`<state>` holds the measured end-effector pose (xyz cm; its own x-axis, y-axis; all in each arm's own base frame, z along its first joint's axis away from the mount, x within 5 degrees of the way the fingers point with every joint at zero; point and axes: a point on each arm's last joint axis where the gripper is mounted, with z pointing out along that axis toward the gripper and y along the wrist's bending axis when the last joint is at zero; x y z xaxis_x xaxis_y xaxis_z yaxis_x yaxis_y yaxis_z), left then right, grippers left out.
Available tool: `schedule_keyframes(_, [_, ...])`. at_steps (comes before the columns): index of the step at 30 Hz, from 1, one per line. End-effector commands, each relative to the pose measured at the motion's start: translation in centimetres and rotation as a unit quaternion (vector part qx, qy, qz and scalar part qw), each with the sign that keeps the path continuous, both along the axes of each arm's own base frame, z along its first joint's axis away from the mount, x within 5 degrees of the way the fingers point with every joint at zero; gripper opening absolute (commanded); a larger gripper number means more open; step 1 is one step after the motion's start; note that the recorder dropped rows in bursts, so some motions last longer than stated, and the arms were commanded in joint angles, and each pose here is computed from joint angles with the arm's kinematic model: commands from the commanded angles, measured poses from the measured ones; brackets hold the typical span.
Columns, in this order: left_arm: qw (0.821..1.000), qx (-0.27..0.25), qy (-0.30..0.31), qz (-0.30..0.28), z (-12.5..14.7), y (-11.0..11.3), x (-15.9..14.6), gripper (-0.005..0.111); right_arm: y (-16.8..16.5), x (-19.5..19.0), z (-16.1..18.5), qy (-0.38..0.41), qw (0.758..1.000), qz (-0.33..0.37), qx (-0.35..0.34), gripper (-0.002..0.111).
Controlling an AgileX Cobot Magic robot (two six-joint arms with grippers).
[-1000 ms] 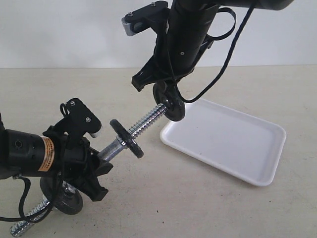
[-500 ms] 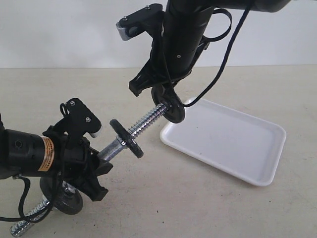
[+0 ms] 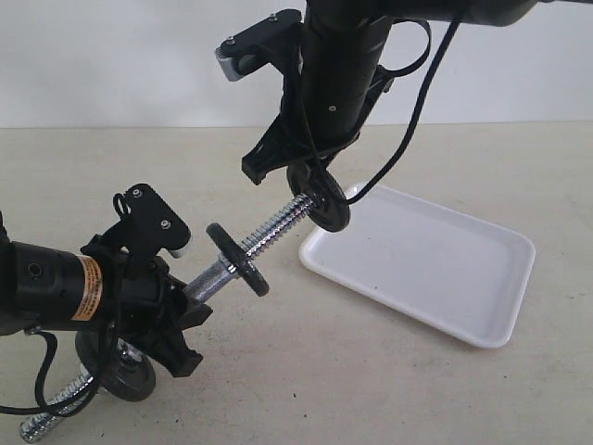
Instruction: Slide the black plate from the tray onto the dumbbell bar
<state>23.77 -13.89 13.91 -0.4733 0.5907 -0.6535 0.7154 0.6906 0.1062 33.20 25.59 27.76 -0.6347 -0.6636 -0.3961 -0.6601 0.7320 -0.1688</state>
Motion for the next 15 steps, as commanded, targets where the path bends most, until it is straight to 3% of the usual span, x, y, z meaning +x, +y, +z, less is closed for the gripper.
schedule_keyframes(1, [0.995,-0.085,-0.047,-0.020,2.50,-1.46,0.72,0.004,-0.30,0.00,1.73,-0.030,0.999,-0.004,0.011,0.000])
schedule_keyframes(15, [0.994,-0.093,-0.051,-0.024,2.66,-1.58,0.70,0.004,-0.15,0.04,1.66,-0.029,0.999,-0.005,0.018,0.000])
